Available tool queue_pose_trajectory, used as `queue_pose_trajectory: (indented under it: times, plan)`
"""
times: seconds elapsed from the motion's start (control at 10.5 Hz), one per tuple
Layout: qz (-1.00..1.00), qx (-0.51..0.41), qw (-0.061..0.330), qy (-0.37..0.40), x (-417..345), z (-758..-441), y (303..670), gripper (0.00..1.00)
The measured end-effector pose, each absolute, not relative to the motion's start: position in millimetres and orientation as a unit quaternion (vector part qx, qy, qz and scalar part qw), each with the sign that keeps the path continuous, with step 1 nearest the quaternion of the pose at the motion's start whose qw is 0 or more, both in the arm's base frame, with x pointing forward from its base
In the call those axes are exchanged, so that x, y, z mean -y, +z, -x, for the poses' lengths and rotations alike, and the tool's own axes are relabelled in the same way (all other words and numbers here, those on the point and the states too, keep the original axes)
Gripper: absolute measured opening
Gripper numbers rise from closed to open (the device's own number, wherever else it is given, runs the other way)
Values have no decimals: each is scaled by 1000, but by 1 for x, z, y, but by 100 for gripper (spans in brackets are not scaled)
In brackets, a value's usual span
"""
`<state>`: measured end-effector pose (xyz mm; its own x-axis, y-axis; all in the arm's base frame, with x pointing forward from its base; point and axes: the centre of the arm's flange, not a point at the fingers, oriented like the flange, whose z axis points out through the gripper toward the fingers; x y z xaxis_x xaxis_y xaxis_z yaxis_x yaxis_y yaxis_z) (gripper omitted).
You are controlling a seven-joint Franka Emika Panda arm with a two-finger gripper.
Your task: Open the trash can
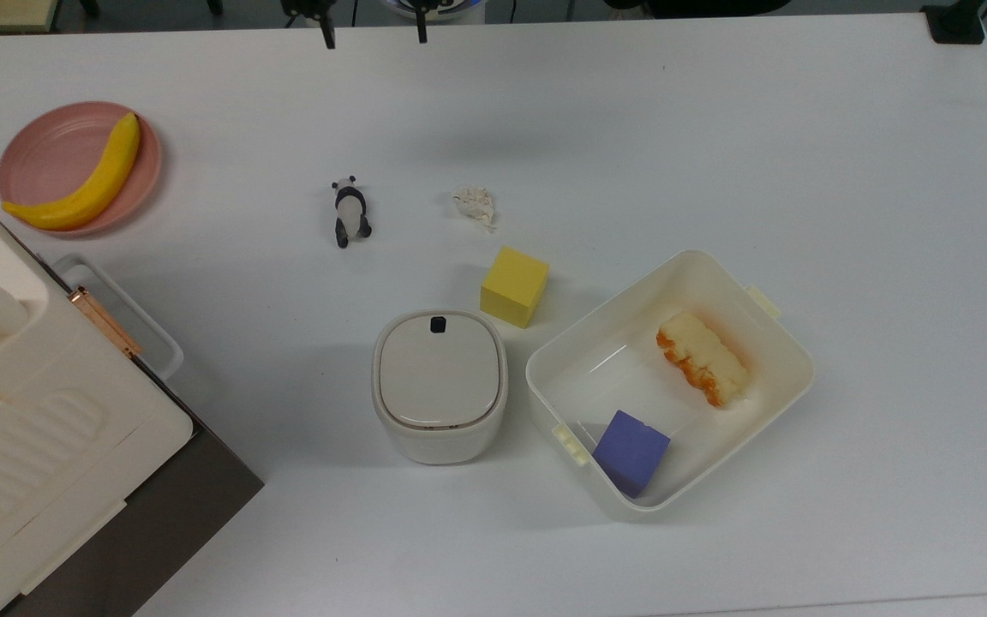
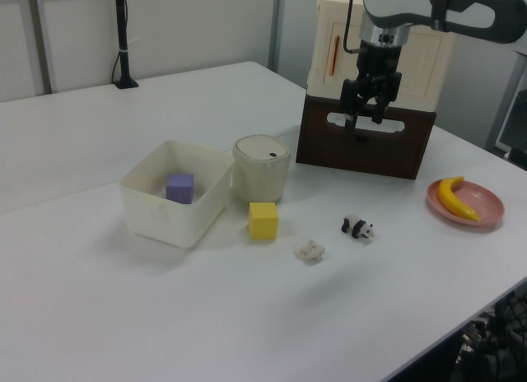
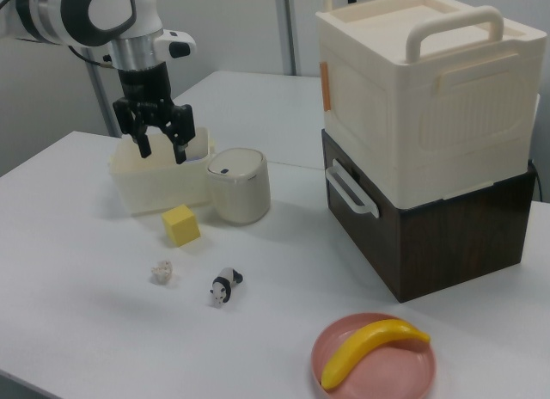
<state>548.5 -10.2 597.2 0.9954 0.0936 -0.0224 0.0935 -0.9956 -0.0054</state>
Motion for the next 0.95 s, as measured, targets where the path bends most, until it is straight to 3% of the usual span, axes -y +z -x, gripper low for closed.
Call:
queue_pose_trajectory:
  times: [0.48,0.95]
  plan:
    - [998,62,2,11,8,-549,597,3]
    - [991,131,3,5,8,-558,590,1]
